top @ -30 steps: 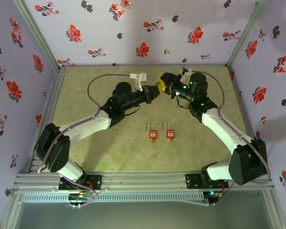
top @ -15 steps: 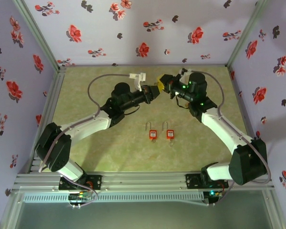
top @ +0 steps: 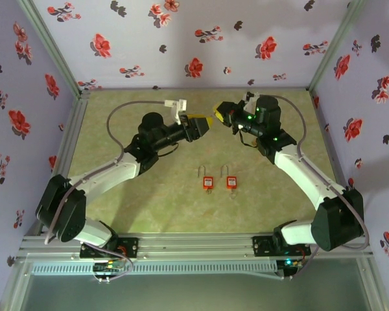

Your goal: Unlock with the key

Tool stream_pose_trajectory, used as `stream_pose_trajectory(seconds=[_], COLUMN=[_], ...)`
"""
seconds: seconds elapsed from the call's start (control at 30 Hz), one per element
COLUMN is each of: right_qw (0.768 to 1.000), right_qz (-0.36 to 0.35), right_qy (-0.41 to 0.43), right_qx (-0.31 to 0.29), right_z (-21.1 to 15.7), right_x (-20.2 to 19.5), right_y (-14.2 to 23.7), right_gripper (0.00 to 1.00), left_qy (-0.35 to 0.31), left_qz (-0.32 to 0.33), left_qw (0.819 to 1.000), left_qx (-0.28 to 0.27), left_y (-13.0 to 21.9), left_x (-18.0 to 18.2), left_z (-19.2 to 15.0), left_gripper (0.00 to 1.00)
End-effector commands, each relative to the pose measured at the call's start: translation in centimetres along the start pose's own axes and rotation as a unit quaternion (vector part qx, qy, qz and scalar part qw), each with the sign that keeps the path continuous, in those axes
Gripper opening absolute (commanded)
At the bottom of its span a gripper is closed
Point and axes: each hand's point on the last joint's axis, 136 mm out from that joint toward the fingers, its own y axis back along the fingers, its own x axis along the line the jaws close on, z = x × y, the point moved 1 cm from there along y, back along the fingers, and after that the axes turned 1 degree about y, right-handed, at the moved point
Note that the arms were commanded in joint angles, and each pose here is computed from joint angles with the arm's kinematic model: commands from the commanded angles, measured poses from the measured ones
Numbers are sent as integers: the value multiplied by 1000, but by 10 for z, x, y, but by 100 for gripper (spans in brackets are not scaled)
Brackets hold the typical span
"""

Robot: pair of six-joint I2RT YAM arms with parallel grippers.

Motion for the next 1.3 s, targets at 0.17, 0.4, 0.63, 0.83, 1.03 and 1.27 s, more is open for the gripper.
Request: stream_pose_trajectory(seconds=[0.17, 0.4, 0.63, 0.83, 1.03, 1.27], right_qw=[1000, 1000, 1000, 1000, 1000, 1000], right_qz=[16, 12, 11, 9, 7, 4], right_qy=[20, 21, 19, 18, 17, 18], right_qx=[4, 7, 8, 8, 6, 3], right_z=[-1, -2, -1, 0, 1, 2], right_x=[13, 9, 7, 6, 4, 4], right_y=[-2, -4, -7, -9, -9, -10], right_gripper=[0, 0, 0, 0, 0, 0], left_qy=[87, 134, 161, 171, 183, 200], left_qz=[-64, -85, -92, -91, -87, -86], left_qw=[994, 987, 982, 980, 979, 976], left_qx=[0, -26, -42, -34, -24, -19], left_y=[-22, -24, -19, -18, -18, -17], left_x=[-13, -10, -9, -9, -7, -3], left_z=[11, 27, 28, 22, 13, 6], left_gripper=[49, 42, 34, 30, 28, 26])
